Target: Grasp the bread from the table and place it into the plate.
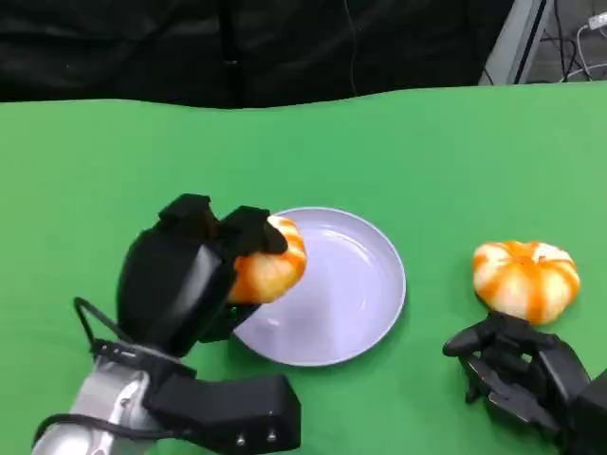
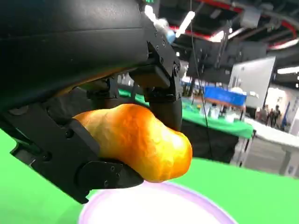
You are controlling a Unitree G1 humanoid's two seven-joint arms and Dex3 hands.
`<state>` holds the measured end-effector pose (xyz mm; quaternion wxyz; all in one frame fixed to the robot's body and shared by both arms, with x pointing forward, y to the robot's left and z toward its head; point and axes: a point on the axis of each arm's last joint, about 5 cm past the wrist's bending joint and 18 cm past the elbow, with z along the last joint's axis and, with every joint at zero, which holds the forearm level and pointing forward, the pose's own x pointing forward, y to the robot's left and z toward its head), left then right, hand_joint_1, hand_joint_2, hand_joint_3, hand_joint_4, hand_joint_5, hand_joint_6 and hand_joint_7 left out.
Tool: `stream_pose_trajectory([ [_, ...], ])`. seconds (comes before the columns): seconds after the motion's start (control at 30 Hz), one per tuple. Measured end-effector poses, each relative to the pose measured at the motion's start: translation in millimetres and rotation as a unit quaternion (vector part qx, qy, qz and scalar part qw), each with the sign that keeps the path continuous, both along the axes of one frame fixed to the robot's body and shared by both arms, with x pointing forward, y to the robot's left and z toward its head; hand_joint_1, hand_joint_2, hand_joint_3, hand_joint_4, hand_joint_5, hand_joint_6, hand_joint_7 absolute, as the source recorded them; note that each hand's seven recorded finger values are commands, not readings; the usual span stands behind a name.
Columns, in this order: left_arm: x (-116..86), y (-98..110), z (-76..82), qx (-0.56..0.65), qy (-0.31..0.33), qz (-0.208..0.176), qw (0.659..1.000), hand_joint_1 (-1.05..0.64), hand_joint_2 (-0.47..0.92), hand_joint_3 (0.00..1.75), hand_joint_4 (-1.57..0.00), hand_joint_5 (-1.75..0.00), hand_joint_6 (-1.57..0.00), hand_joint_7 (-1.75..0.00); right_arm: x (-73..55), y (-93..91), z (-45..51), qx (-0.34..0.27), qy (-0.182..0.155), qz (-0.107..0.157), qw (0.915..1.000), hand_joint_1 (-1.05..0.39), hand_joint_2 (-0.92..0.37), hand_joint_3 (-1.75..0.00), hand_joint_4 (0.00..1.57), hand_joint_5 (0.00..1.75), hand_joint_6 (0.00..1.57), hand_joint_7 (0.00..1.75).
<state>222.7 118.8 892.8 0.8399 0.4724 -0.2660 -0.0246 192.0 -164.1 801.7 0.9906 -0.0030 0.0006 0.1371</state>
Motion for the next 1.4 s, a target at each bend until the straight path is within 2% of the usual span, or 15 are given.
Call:
stream_pose_trajectory([
  [0.13, 5, -5, -6.4, 0.006, 0.011, -0.015, 1.000, -0.07, 0.67, 0.52, -0.74, -1.75, -0.67, -1.48, -0.3, 0.3, 0.2, -0.001, -0.001, -0.001, 1.0000, -0.26, -0.92, -0.46, 0.66, 1.74, 0.77, 1.03],
  [0.4, 12, -17, -18.2, 0.016, 0.043, -0.050, 0.998, -0.06, 0.75, 0.36, -0.69, -1.75, -0.62, -1.55, -0.8, 0.7, 0.1, -0.001, -0.002, -0.001, 1.0000, -0.27, -0.92, -0.46, 0.67, 1.74, 0.76, 1.03],
  [0.6, 14, -20, -19.4, 0.015, 0.049, -0.063, 0.997, -0.06, 0.76, 0.34, -0.68, -1.75, -0.61, -1.56, -0.7, 0.9, 0.2, -0.001, -0.002, 0.000, 1.0000, -0.27, -0.92, -0.46, 0.67, 1.75, 0.76, 1.03],
  [0.7, 18, -23, -21.0, 0.016, 0.059, -0.071, 0.996, -0.05, 0.86, 0.20, -0.62, -1.75, -0.60, -1.51, -1.4, 0.6, -0.2, -0.001, -0.002, -0.001, 1.0000, -0.27, -0.92, -0.47, 0.67, 1.75, 0.75, 1.03],
  [0.87, 26, -30, -25.0, 0.034, 0.091, -0.089, 0.991, -0.03, 0.89, 0.11, -0.59, -1.75, -0.57, -1.48, -1.5, 1.5, 0.3, -0.001, -0.004, -0.001, 1.0000, -0.26, -0.92, -0.48, 0.66, 1.75, 0.75, 1.02],
  [1.07, 37, -36, -20.4, 0.043, 0.100, -0.099, 0.989, -0.03, 0.89, 0.06, -0.57, -1.75, -0.54, -1.54, -1.6, 3.0, 0.6, -0.002, -0.006, -0.002, 1.0000, -0.24, -0.92, -0.49, 0.68, 1.75, 0.75, 1.02],
  [1.23, 38, -36, -24.8, 0.050, 0.120, -0.106, 0.986, -0.02, 0.91, 0.01, -0.56, -1.74, -0.71, -1.16, -2.0, 4.0, 0.7, -0.002, -0.005, -0.004, 1.0000, -0.26, -0.92, -0.48, 0.69, 1.75, 0.76, 1.01],
  [1.37, 38, -36, -27.7, 0.060, 0.131, -0.112, 0.983, -0.03, 0.90, 0.00, -0.58, -1.69, -0.78, -0.98, -2.0, 4.4, 0.9, -0.002, -0.005, -0.004, 1.0000, -0.27, -0.92, -0.47, 0.68, 1.75, 0.76, 1.01],
  [1.4, 38, -36, -27.6, 0.060, 0.132, -0.112, 0.983, -0.07, 0.91, 0.01, -0.60, -1.59, -0.83, -0.80, -2.1, 4.4, 0.9, -0.002, -0.005, -0.004, 1.0000, -0.26, -0.92, -0.47, 0.68, 1.75, 0.76, 1.01],
])
